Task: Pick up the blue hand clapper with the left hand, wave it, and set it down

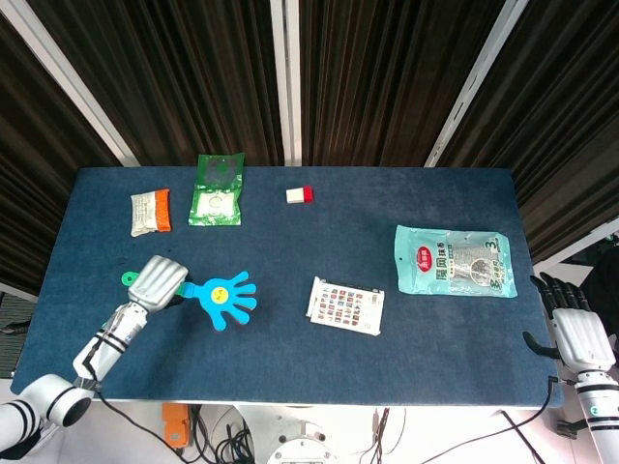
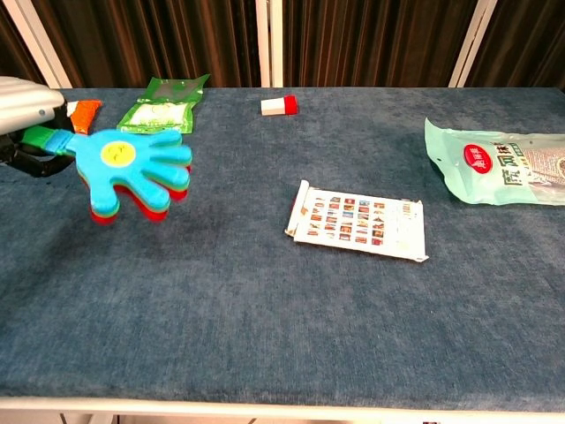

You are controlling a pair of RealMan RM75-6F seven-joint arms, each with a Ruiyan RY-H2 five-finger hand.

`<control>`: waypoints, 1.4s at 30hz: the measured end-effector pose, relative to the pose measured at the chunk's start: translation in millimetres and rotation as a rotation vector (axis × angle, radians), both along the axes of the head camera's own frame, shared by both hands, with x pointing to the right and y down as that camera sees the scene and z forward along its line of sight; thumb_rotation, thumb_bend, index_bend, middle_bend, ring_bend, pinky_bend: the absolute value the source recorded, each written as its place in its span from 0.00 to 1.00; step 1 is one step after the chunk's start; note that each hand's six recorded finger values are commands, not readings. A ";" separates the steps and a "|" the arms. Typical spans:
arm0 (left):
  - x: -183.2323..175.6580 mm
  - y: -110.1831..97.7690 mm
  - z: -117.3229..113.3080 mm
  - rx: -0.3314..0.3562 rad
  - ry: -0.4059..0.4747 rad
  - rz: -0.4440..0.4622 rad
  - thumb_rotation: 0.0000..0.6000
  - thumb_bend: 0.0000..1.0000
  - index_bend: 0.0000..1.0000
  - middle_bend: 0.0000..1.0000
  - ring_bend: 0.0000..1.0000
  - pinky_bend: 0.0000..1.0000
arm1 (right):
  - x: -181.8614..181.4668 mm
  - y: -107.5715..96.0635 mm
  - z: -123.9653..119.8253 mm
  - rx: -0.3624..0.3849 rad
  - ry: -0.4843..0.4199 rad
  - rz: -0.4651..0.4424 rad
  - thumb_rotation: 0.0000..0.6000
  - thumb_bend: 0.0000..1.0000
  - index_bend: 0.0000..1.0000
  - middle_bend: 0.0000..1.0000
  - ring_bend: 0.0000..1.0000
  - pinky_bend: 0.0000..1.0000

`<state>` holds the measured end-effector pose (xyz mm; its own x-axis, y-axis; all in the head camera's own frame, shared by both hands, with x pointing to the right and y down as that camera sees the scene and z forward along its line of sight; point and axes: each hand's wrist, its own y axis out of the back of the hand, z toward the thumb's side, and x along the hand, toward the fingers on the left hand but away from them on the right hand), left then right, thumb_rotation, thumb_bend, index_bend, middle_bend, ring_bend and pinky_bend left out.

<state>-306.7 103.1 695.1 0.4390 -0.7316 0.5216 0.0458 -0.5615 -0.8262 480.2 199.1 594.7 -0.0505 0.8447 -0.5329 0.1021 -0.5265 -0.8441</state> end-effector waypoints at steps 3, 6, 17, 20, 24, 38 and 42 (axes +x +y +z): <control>0.4 -5.8 0.1 -0.059 0.123 -0.139 1.00 0.66 1.00 1.00 1.00 1.00 | -0.9 0.4 1.7 -0.005 -0.001 -0.001 1.00 0.21 0.00 0.00 0.00 0.00; 1.7 -12.5 4.2 -0.094 0.192 -0.245 1.00 0.65 1.00 1.00 1.00 1.00 | -2.2 0.5 2.3 -0.006 -0.003 -0.005 1.00 0.21 0.00 0.00 0.00 0.00; 9.5 -12.8 18.9 -0.059 0.107 -0.229 0.73 0.25 0.06 0.10 0.09 0.20 | 3.6 0.1 1.7 -0.006 0.000 0.007 1.00 0.21 0.00 0.00 0.00 0.00; 12.6 -11.8 15.1 -0.061 0.112 -0.218 0.73 0.09 0.00 0.00 0.00 0.00 | 4.0 -0.1 1.4 -0.004 0.000 0.008 1.00 0.21 0.00 0.00 0.00 0.00; 10.0 -15.9 6.5 -0.020 0.134 -0.237 0.71 0.02 0.00 0.00 0.00 0.00 | 3.9 -0.5 0.4 -0.001 0.001 0.007 1.00 0.21 0.00 0.00 0.00 0.00; -21.2 -10.8 -17.7 0.043 0.107 -0.297 0.73 0.05 0.00 0.00 0.00 0.00 | 0.0 -2.2 -3.9 0.011 0.001 0.000 1.00 0.21 0.00 0.00 0.00 0.00; -39.8 -1.0 -34.6 0.129 0.073 -0.282 0.75 0.11 0.00 0.00 0.00 0.00 | -0.7 -1.7 -4.0 0.012 -0.006 0.001 1.00 0.21 0.00 0.00 0.00 0.00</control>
<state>-346.5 102.1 660.6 0.2421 -0.8880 0.3908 -0.1592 -0.4337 -0.8869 479.5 197.4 590.7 -0.0479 0.8512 -0.5227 0.1078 -0.5158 -0.8499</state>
